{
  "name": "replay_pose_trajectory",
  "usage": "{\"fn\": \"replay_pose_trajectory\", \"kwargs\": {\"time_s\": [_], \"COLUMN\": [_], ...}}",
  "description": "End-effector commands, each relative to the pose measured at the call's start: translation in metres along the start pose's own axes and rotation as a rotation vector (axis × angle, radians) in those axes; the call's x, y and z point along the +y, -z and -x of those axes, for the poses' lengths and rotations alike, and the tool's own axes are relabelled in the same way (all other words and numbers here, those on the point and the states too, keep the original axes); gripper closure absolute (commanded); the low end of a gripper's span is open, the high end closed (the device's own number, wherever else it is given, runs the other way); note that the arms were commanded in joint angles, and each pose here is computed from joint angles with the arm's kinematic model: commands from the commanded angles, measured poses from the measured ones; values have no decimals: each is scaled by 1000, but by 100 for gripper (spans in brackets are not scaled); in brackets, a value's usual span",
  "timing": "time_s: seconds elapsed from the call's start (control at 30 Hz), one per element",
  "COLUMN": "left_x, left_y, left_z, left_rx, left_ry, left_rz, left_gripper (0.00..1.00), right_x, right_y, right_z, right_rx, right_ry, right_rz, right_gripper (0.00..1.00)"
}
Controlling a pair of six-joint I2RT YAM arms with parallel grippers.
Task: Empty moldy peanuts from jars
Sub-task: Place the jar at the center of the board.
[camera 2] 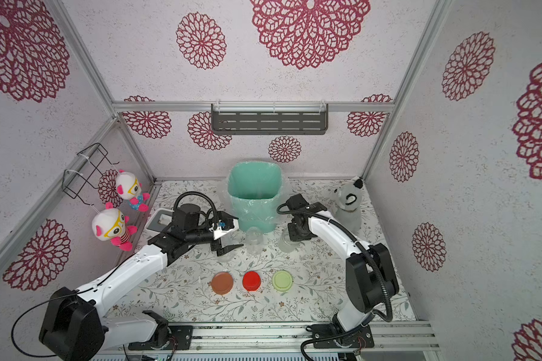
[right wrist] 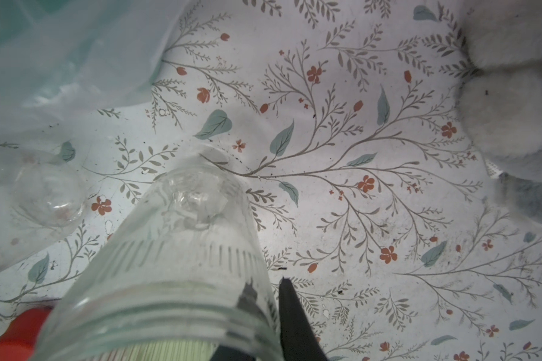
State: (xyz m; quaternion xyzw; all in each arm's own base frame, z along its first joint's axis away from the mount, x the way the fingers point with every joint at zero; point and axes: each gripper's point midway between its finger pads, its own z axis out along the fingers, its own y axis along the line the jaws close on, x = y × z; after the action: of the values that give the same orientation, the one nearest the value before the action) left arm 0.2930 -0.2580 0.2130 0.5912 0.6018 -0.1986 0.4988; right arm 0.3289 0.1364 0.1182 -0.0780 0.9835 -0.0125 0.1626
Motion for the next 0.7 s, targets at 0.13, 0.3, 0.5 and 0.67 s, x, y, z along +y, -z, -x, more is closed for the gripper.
{"fn": "replay_pose_trajectory", "kwargs": {"time_s": [0.13, 0.3, 0.5, 0.67], "left_x": [-2, -2, -1, -1], "left_y": [-1, -1, -1, -1], "left_z": [-1, -1, 0, 0], "left_rx": [3, 5, 6, 5], "left_ry": [-6, -7, -5, -2], "left_rz": [-8, -4, -1, -3], "left_gripper": [3, 3, 3, 3], "right_x": [4, 4, 5, 6], "right_y": [18, 25, 34, 47], "right_z": [11, 15, 20, 26], "right_rx": [-57, -89, -132, -192], "right_ry": [-23, -32, -50, -66], "right_rz": [30, 43, 60, 84], "right_gripper": [78, 73, 62, 52]}}
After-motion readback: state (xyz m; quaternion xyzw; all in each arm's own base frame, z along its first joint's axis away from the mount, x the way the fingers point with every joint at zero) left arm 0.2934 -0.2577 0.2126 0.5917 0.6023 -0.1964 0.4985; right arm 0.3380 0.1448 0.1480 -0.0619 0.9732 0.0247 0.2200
